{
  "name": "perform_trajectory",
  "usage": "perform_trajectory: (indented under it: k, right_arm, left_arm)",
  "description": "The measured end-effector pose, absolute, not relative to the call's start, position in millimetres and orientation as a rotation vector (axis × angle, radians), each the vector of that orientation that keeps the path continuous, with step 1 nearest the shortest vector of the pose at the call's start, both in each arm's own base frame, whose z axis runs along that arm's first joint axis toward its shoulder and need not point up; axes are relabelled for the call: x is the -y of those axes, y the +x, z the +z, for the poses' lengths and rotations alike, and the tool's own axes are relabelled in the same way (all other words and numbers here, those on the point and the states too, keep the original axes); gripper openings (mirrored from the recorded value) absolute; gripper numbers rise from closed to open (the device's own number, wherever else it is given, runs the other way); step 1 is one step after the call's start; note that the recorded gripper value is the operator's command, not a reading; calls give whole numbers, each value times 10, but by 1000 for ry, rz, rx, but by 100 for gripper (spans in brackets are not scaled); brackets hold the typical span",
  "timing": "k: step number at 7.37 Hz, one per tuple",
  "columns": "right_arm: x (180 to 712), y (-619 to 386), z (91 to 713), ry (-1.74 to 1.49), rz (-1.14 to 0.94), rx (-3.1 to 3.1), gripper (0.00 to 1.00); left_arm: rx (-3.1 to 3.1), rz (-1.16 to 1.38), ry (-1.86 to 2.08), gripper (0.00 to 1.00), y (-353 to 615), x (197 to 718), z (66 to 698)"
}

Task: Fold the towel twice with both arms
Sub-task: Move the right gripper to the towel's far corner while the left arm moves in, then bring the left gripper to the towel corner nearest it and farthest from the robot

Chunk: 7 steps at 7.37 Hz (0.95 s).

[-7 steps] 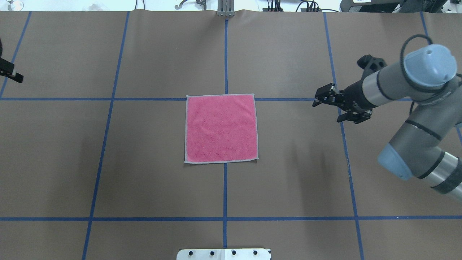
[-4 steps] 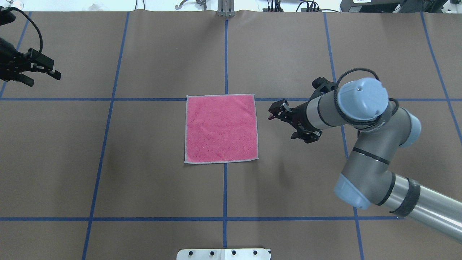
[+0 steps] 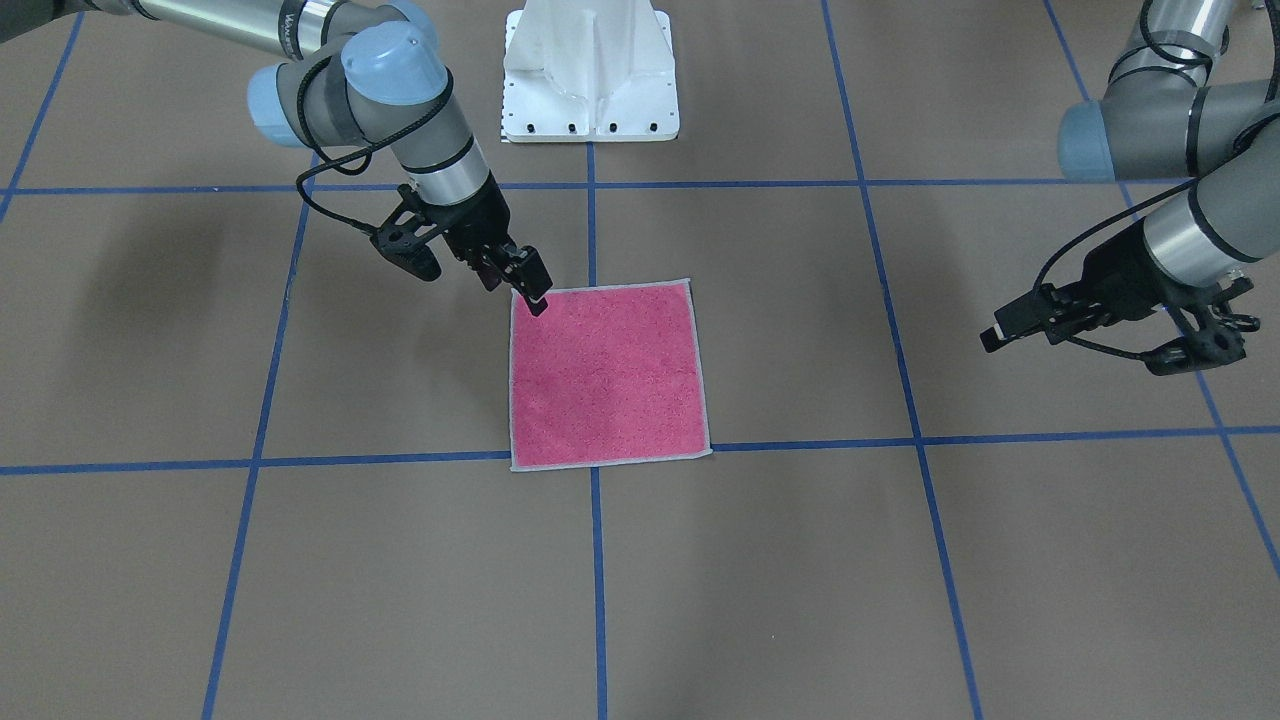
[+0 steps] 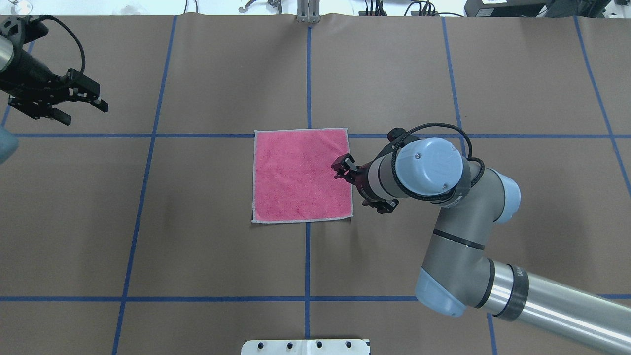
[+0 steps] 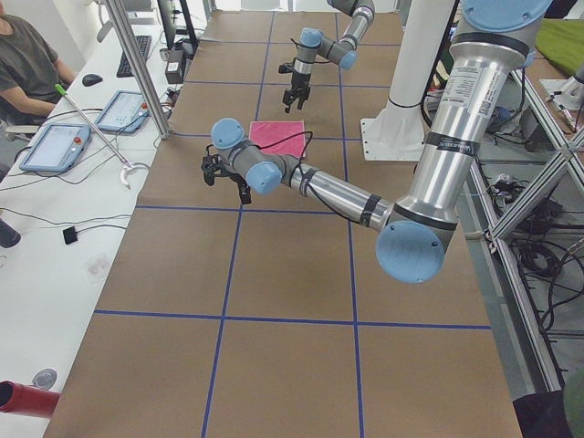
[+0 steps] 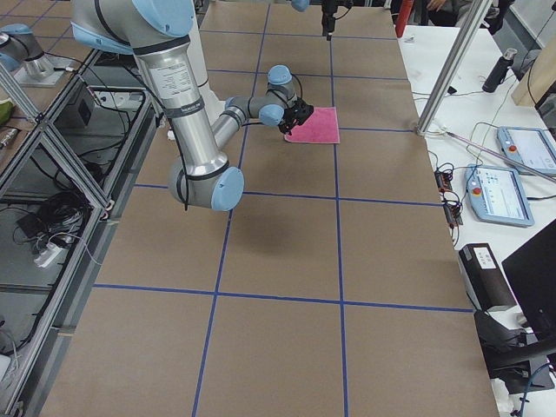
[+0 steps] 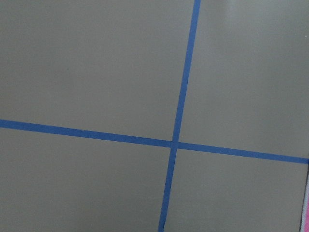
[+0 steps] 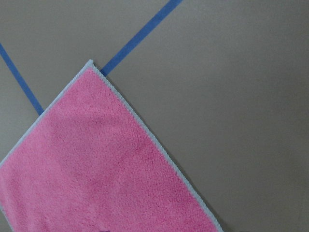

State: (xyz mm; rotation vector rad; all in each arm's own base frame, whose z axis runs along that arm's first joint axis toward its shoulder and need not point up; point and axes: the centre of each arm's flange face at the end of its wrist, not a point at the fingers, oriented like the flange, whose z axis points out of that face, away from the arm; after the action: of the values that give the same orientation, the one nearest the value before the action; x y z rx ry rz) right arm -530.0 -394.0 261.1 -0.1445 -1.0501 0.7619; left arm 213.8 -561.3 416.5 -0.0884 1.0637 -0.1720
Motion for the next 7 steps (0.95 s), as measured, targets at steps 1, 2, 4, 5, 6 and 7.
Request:
perform_trajectory:
  k: [1,2,4,5,6,7]
  right_arm:
    - [3898,-5372,2620,-152,774,1042,82]
    - [3860,-5415,2655,-158,780,1032,80]
    - [3819,-5472,2766,-165,787,1003,72]
    - [3801,-5493,2791,-170,791,995,68]
    - [3772,-5515,2804,-178,796,990,65]
    - [3739,-5536,2814,-184,797,987,62]
  left_arm:
    - [-1063,-174,-94,100,2176,5608,4158]
    - [-1062,-175,-98,100,2196,5606,4160]
    - [-1060,-181,-103,100,2210,5606,4163]
    - [-1060,-189,-110,100,2221,5604,4161]
    - [-1060,-195,-116,100,2231,5601,4159]
    - [-1060,-198,-119,100,2234,5600,4163]
